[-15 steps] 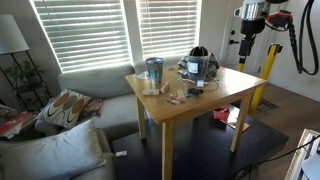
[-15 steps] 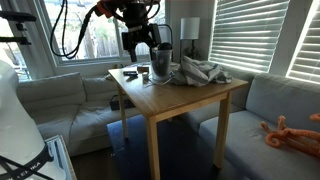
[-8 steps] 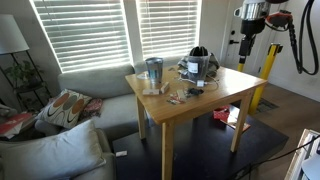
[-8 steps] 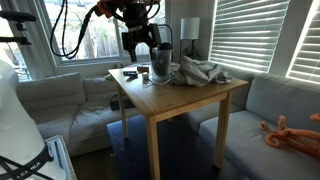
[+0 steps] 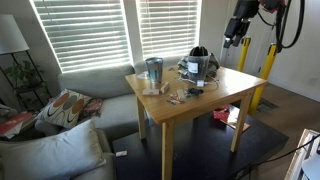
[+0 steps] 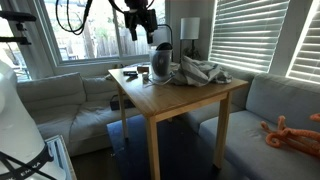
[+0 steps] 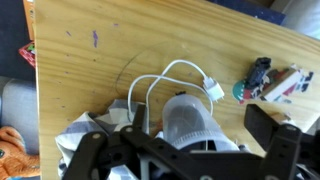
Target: Move the container to the left
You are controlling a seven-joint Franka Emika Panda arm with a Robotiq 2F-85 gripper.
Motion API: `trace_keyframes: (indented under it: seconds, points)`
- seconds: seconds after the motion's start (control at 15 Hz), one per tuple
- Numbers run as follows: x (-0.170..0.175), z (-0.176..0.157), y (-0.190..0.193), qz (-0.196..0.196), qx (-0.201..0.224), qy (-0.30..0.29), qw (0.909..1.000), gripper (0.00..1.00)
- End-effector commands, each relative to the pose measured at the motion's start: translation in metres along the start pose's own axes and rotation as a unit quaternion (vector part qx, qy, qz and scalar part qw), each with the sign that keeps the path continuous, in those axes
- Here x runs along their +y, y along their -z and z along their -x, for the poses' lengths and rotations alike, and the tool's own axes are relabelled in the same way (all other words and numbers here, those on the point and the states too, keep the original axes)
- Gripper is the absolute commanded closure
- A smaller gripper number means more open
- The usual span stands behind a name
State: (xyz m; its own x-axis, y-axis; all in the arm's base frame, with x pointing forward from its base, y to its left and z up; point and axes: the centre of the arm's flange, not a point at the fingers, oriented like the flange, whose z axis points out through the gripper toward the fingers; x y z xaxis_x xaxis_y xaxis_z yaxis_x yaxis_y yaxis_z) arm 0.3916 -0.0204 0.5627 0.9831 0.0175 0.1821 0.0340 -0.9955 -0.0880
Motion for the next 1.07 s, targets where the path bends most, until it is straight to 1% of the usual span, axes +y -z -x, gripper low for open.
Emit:
trace_keyframes:
  seconds: [0.0,0.07,0.2,0.27,0.47,0.67,1.0]
  points:
    - [0.000,-0.034,0.014,-0.053,0.032,-0.068,0.9958,0.00]
    - [0.002,-0.039,0.013,-0.062,0.037,-0.084,0.9938,0.00]
    - [0.008,-0.050,0.004,-0.078,0.034,-0.109,0.9904,0.00]
    - [0.008,-0.055,-0.002,-0.086,0.028,-0.118,0.9889,0.00]
    - [0.007,-0.069,-0.025,-0.091,0.006,-0.148,0.9847,0.00]
    - [0.002,-0.078,-0.045,-0.084,-0.025,-0.177,0.9804,0.00]
    - [-0.001,-0.088,-0.064,-0.070,-0.051,-0.217,0.9722,0.00]
